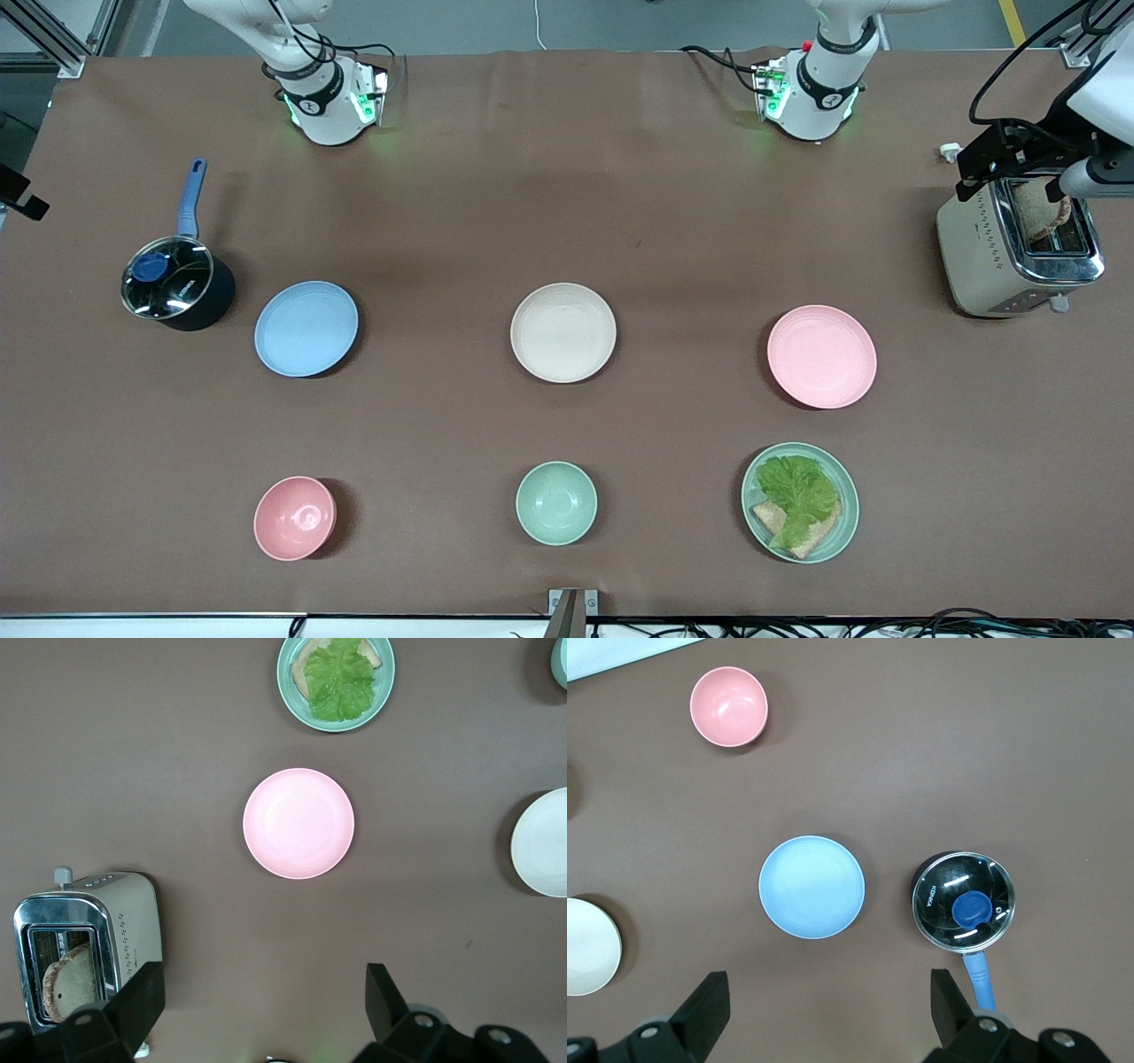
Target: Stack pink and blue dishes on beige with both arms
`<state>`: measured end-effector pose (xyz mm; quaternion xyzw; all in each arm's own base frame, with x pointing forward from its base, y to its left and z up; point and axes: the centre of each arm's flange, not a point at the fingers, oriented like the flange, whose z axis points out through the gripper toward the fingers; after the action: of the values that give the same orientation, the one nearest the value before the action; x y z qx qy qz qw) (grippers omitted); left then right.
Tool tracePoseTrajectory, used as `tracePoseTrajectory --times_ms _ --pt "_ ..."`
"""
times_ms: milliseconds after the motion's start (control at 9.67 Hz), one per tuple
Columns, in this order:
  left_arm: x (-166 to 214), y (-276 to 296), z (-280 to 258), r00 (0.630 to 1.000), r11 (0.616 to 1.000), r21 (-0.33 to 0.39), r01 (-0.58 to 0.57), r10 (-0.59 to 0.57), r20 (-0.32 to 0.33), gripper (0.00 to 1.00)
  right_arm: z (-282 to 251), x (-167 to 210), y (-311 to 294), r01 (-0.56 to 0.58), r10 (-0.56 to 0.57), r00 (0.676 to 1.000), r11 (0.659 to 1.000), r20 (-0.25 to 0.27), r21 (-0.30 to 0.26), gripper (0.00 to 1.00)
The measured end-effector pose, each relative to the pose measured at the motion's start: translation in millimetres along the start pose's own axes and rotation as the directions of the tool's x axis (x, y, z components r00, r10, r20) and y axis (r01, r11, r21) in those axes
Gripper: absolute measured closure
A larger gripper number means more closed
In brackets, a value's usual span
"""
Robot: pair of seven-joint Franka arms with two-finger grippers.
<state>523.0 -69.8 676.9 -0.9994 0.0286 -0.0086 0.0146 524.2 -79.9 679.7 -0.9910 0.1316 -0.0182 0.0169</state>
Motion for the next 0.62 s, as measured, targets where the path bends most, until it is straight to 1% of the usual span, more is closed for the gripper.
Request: tracePoseTrajectory --times_ms 207,310,414,517,621 --pt "2.4 -3.3 4.0 1.0 1.0 0.0 -0.007 0.007 0.008 0.0 2.4 1.4 -0.4 0.028 -0.027 1.0 1.0 0.004 -0.008 0.0" --pt "8.5 -12.0 14.8 0.999 1.0 -0.002 -0.017 0.017 0.029 0.0 2.9 1.3 -3.4 0.049 -0.048 0.999 0.999 0.004 -0.017 0.0" --pt "19.6 -30.2 36.3 0.997 1.0 -0.008 -0.029 0.03 0.07 0.0 3.2 0.6 -8.9 0.061 -0.061 0.998 0.998 0.004 -0.021 0.0" --pt "36.6 -61.7 69.7 0.993 0.999 -0.035 -0.032 0.036 0.11 0.0 3.1 0.2 -11.4 0.066 -0.066 0.998 0.998 0.004 -0.021 0.0" --pt "55.8 -100.2 113.1 0.991 0.997 -0.072 -0.033 0.042 0.127 0.0 3.2 0.3 -11.8 0.068 -0.068 0.998 0.997 0.005 -0.021 0.0"
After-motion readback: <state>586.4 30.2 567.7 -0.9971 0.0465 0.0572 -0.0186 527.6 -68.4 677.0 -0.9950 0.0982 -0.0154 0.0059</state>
